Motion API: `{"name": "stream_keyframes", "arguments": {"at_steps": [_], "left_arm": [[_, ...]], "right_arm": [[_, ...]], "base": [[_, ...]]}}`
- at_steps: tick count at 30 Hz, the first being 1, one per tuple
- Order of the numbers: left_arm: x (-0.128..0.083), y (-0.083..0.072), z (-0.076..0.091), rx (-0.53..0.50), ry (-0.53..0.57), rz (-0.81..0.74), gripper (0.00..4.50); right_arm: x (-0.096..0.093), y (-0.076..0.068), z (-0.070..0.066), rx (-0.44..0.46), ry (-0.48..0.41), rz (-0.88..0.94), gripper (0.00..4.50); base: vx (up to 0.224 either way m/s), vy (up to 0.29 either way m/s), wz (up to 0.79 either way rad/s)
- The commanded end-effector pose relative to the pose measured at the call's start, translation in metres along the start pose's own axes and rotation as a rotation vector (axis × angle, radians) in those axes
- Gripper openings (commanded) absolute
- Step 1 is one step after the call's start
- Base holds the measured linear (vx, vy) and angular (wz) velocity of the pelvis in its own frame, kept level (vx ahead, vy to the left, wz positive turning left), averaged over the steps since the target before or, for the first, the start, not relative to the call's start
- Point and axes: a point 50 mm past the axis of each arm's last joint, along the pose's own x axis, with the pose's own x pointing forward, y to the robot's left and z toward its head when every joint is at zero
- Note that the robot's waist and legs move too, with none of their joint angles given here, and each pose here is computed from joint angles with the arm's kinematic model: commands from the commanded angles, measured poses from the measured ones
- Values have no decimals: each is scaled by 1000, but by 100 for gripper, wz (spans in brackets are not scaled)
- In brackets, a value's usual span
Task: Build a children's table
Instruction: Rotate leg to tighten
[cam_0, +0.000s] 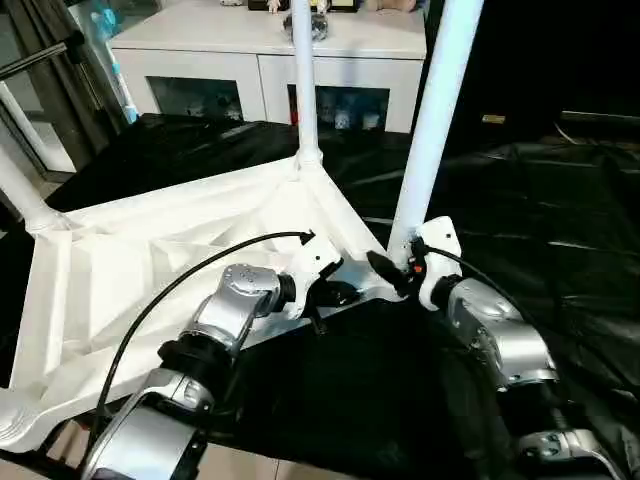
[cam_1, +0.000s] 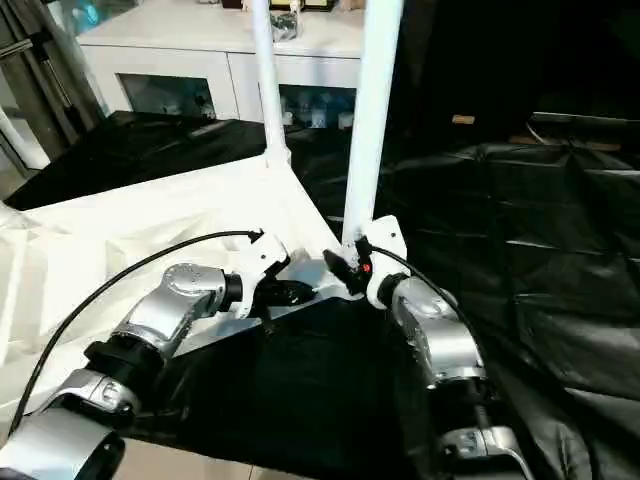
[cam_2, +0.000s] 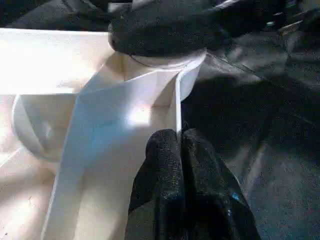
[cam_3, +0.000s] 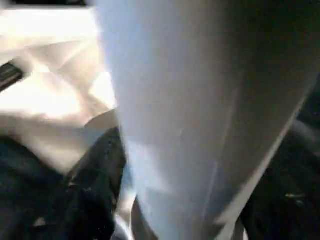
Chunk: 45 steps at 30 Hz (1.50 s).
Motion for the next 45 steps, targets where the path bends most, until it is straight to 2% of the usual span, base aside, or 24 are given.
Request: {"name": "stream_keyframes", "arguments": {"at_steps": [1, 4, 6, 9, 12, 13, 16, 17, 20, 23, 25, 28, 31, 34, 35, 38, 40, 43, 44, 45], "left_arm": [[7, -8, 7, 48, -11, -63, 0], [0, -10, 5, 71, -2, -121, 0], [-10, -14, 2, 97, 8, -217, 0], [-20, -15, -4, 111, 44, -283, 0], [-22, -14, -7, 119, 70, -281, 0], [-23, -13, -7, 121, 78, -280, 0], [-24, -12, -7, 118, 74, -275, 0], [-25, -12, -6, 116, 71, -271, 0], [-26, -12, -7, 109, 68, -261, 0], [-23, -9, -7, 87, 56, -205, 0], [-17, -5, -5, 47, 34, -113, 0], [-11, -2, -3, 23, 21, -58, 0], [8, 0, 4, -53, -6, 67, 0], [15, -1, 8, -66, -21, 97, 0], [24, -4, 15, -69, -49, 115, 0], [28, -8, 17, -47, -59, 96, 0], [27, -8, 16, -37, -50, 95, 0], [23, -6, 12, -7, -34, 88, 0], [21, -6, 11, 7, -34, 85, 0], [21, -6, 11, 8, -34, 86, 0]], "right_arm": [[14, 39, -17, 32, 64, 257, 328], [1, 38, -18, -13, 89, 358, 328], [-15, 38, -20, -52, 133, 481, 328], [-28, 37, -22, -78, 183, 581, 328], [-30, 37, -23, -78, 198, 607, 328], [-30, 36, -23, -77, 201, 612, 305], [-29, 37, -23, -79, 209, 627, 298], [-28, 38, -23, -81, 215, 644, 280], [-25, 42, -21, -74, 201, 659, 254], [-23, 46, -21, -57, 175, 647, 247], [-18, 47, -26, -33, 154, 554, 230], [-13, 45, -29, -6, 146, 463, 225], [5, 36, -39, 96, 130, 165, 210], [12, 33, -41, 130, 127, 74, 207], [22, 34, -41, 167, 124, -17, 207], [28, 37, -37, 175, 110, -48, 207], [29, 39, -35, 198, 93, -28, 261], [24, 36, -33, 207, 85, -17, 279], [19, 32, -32, 162, 92, -14, 294], [19, 32, -32, 157, 92, -14, 309]], "base": [[0, 0, 0], [0, 0, 0], [0, 0, 0], [0, 0, 0], [0, 0, 0], [0, 0, 0], [0, 0, 0], [0, 0, 0], [0, 0, 0], [0, 0, 0], [0, 0, 0], [0, 0, 0], [0, 0, 0], [0, 0, 0], [0, 0, 0], [0, 0, 0], [0, 0, 0], [0, 0, 0], [0, 0, 0], [0, 0, 0]]}}
